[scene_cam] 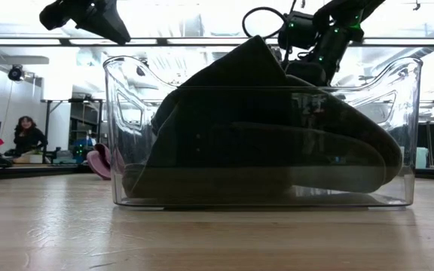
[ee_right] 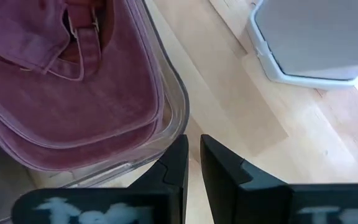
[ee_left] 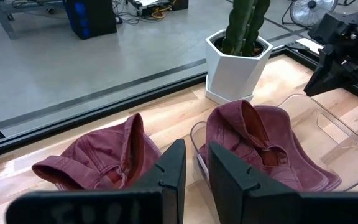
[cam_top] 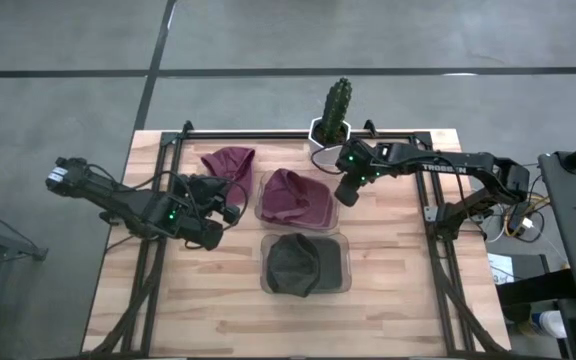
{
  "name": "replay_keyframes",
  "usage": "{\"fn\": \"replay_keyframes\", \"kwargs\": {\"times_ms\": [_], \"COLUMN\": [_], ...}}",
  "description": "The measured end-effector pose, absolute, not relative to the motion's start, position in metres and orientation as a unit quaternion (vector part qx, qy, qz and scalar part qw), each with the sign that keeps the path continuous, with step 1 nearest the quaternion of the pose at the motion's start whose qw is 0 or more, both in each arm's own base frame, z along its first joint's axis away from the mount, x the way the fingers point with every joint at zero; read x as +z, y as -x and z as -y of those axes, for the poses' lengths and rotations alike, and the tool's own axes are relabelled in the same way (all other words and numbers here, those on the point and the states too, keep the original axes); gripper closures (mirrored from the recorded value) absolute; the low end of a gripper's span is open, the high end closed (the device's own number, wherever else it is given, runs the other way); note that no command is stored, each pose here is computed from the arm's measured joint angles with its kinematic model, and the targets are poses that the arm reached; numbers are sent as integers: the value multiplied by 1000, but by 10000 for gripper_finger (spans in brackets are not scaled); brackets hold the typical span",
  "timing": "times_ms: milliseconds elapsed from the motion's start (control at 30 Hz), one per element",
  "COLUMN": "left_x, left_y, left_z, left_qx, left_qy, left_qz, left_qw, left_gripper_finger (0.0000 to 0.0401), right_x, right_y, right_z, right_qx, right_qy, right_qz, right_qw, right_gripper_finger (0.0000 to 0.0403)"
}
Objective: Pick & Place hat
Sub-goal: Adjust the top transparent bin
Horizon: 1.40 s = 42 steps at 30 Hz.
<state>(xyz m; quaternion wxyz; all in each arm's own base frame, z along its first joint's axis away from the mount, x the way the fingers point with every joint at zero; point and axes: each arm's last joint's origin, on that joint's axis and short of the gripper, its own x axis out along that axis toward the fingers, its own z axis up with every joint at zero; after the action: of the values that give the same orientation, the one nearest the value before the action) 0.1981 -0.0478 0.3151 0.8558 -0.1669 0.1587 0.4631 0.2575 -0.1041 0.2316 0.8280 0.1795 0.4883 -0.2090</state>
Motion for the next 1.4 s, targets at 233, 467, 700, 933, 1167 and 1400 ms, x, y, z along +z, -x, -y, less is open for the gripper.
{"fn": "replay_keyframes", "kwargs": {"times_ms": [233, 467, 700, 933, 1167, 1400], "left_x": [315, 314, 280, 258, 235, 227], "left_y": [-198, -197, -197, -208, -223, -221], "left_z": [48, 46, 24, -2, -32, -47], "left_qx": [463, 459, 490, 487, 398, 383], "left_qy": [166, 168, 212, 246, 308, 350], "left_qz": [-159, -176, -235, -228, -219, -222], "left_qw": [856, 854, 812, 806, 836, 826], "left_gripper_finger": [341, 341, 341, 341, 341, 341], "right_x": [232, 265, 326, 371, 392, 392], "right_y": [-256, -251, -233, -197, -165, -155], "right_z": [110, 110, 96, 74, 61, 58], "right_qx": [-224, -218, -198, -182, -183, -183], "right_qy": [-187, -157, -117, -94, -98, -102], "right_qz": [-481, -436, -342, -253, -195, -201], "right_qw": [827, 859, 911, 946, 959, 957], "right_gripper_finger": [365, 365, 364, 364, 364, 364]}}
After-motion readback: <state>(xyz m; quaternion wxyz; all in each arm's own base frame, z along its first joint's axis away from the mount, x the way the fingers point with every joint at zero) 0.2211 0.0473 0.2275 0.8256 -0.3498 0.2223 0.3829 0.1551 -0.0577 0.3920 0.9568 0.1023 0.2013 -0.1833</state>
